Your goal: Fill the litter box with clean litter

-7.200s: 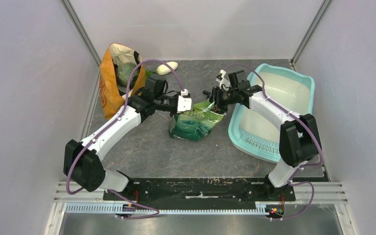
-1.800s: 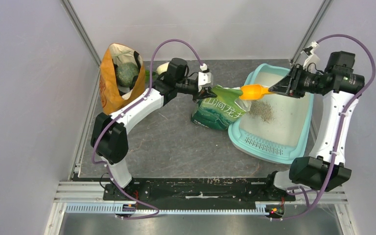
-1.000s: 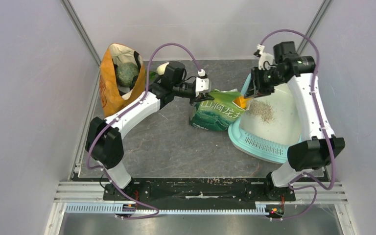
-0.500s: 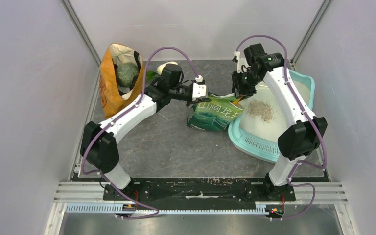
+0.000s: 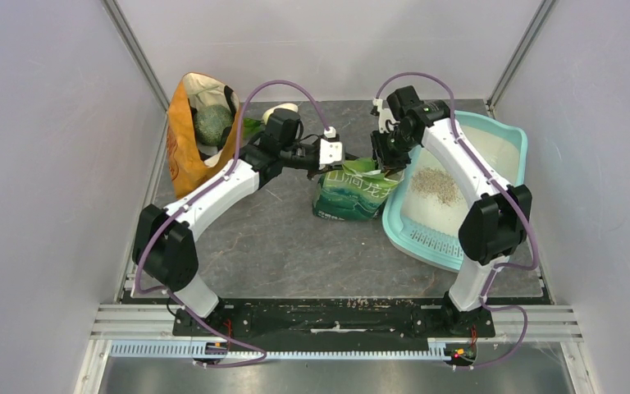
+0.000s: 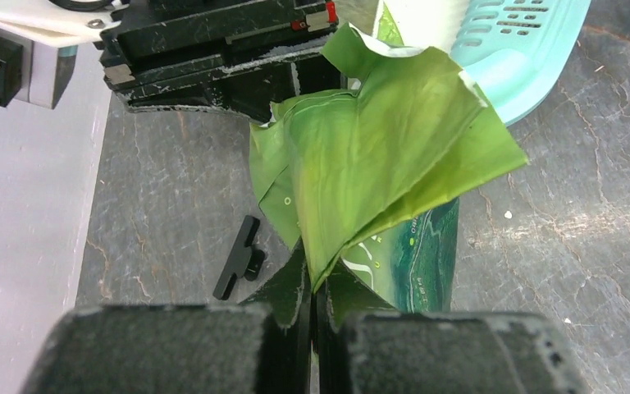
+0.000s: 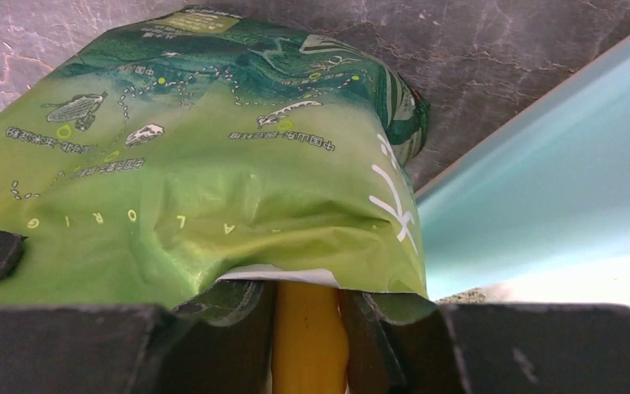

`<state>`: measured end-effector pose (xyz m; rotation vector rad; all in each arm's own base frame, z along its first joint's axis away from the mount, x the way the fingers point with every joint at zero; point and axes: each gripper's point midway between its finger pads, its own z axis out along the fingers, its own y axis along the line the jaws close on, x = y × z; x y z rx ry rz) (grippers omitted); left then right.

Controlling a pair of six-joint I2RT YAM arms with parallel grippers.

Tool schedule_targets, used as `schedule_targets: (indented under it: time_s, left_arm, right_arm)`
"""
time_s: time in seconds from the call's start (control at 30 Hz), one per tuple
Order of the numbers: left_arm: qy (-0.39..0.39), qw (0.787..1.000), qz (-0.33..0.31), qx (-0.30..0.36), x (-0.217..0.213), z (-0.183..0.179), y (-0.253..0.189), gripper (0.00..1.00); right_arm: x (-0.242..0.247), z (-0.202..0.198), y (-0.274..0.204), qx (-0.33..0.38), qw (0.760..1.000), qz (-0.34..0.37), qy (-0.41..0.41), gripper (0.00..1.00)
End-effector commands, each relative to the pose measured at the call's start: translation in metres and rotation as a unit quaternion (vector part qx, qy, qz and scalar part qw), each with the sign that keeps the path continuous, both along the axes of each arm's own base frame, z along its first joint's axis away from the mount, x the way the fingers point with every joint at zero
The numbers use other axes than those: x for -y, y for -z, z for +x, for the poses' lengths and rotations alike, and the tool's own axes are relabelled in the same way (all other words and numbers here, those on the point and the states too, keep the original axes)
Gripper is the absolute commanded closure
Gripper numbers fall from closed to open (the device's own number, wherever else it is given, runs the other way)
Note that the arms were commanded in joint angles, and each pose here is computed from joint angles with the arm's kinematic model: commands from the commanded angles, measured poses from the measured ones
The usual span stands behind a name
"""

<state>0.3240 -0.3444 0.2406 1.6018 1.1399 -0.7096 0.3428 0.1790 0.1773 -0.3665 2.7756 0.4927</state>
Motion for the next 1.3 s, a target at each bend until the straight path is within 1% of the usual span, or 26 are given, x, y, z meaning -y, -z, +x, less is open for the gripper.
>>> schedule_targets:
  time_s: [0.0,0.07,0.2,0.33,0.4,0.57,0.67,0.93,1.13,1.27]
  left_arm:
    - [0.048,0.99,-0.076,0.108,0.015,-0.01,-0.07,0.98]
    - [0.047,0.99,-0.077,0.104,0.017,-0.008,-0.069,0.98]
    - [0.042,0.992,-0.08,0.092,0.019,-0.006,-0.067,0.98]
    - [0.042,0.992,-0.078,0.085,0.02,-0.005,-0.063,0.98]
    - [0.041,0.993,-0.078,0.081,0.02,-0.004,-0.062,0.98]
    - [0.04,0.994,-0.077,0.072,0.021,-0.005,-0.06,0.98]
    - [0.039,0.994,-0.079,0.067,0.022,-0.004,-0.06,0.98]
    - [0.032,0.995,-0.083,0.052,0.021,-0.003,-0.064,0.98]
    - [0.024,0.995,-0.09,0.034,0.021,0.001,-0.067,0.98]
    - [0.027,0.995,-0.096,0.027,0.024,0.002,-0.07,0.98]
  right_arm:
    - [-0.017,-0.002,0.04,-0.035,0.999,0.015,-0.013,1.0]
    - [-0.028,-0.004,0.034,-0.032,0.997,0.061,-0.02,1.0]
    - [-0.047,-0.005,0.012,-0.023,0.985,0.168,-0.036,1.0]
    - [-0.052,-0.006,0.002,-0.019,0.976,0.213,-0.04,1.0]
    - [-0.054,-0.004,-0.006,-0.018,0.968,0.249,-0.032,1.0]
    - [-0.051,0.001,-0.027,-0.004,0.95,0.31,-0.019,1.0]
    - [-0.051,0.002,-0.047,0.003,0.935,0.353,-0.015,1.0]
    - [-0.057,-0.011,-0.104,0.023,0.892,0.452,-0.016,1.0]
    - [-0.039,-0.013,-0.119,0.019,0.867,0.498,0.027,1.0]
    - [-0.017,-0.014,-0.119,0.03,0.861,0.505,0.052,1.0]
